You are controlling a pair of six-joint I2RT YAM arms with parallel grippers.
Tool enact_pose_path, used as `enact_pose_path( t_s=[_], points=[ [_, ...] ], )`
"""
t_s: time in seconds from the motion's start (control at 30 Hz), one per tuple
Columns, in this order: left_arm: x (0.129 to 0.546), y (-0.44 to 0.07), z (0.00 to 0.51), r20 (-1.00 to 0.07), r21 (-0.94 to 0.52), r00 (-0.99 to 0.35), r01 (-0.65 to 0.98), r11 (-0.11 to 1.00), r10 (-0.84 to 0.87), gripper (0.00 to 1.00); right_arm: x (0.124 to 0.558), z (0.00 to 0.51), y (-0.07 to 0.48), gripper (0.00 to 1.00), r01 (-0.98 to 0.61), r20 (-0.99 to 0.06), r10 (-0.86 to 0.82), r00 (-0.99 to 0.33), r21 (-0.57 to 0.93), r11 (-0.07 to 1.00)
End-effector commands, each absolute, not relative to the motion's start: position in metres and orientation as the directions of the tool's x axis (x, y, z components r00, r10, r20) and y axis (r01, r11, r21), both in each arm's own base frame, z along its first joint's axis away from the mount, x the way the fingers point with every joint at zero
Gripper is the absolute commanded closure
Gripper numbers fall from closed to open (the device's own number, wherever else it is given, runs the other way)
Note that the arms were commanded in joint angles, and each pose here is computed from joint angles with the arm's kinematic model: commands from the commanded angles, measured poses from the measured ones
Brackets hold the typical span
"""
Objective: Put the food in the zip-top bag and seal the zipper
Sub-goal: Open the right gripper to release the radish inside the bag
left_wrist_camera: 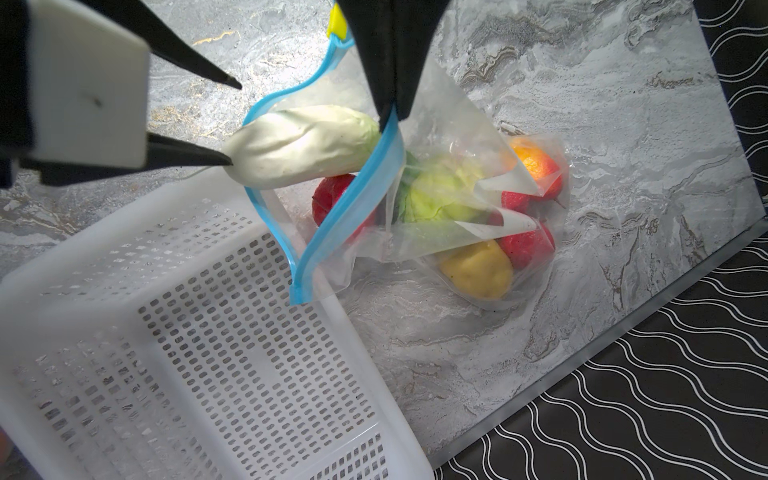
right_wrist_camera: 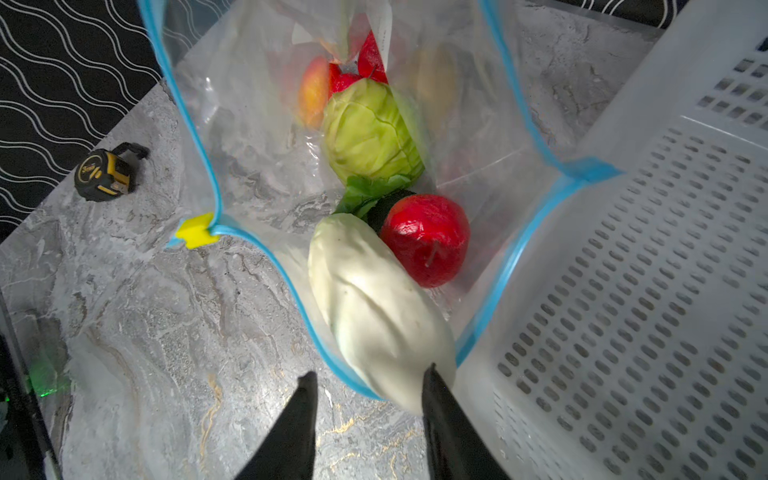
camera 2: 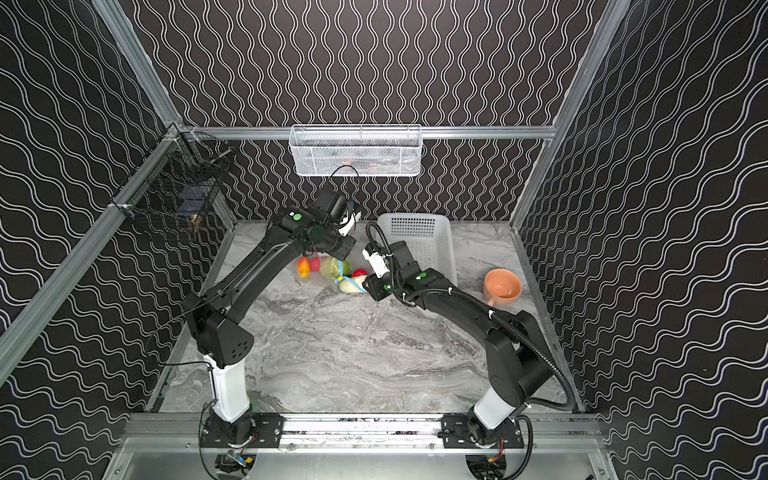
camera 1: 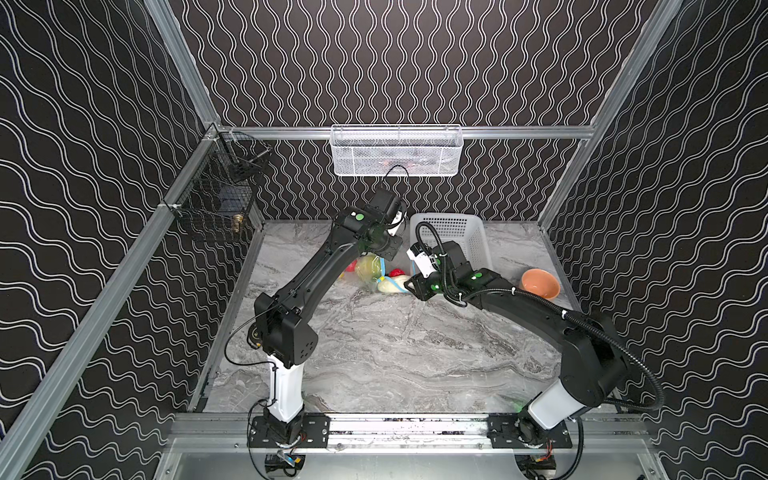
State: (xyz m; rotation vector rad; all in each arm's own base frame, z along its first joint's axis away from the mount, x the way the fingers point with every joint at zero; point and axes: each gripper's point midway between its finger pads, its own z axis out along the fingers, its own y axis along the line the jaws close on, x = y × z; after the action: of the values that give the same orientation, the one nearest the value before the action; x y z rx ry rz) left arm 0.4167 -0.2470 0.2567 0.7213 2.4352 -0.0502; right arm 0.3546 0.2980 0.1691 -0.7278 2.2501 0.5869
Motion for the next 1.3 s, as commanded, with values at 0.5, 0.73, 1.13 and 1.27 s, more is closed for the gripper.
enact_pose_path(
  t_s=[0.5,0.73,1.13,1.27],
  points=[
    [0.418,-0.247,0.264,-0.57,0.119,-0.675,0.497,0.86,0.469,1.0,0.359,0.16,0.299,0.54,-0.59,-0.67,-0.275,-0.69,0.3,0.75],
    [0.419,-0.248,0.264,-0.571,0.116,-0.675,0.497,0.86,0.467,1.0,0.359,0.155,0.303,0.55,-0.591,-0.654,-0.278,-0.704,0.322,0.74],
    [0.421,-0.25,0.268,-0.577,0.111,-0.675,0.494,0.863,0.461,1.0,0.352,0.149,0.31,0.88,-0.606,-0.629,-0.295,-0.719,0.36,0.71],
    [0.421,-0.25,0.266,-0.574,0.108,-0.679,0.492,0.864,0.458,1.0,0.351,0.152,0.314,1.0,-0.615,-0.635,-0.292,-0.715,0.374,0.694]
  ],
)
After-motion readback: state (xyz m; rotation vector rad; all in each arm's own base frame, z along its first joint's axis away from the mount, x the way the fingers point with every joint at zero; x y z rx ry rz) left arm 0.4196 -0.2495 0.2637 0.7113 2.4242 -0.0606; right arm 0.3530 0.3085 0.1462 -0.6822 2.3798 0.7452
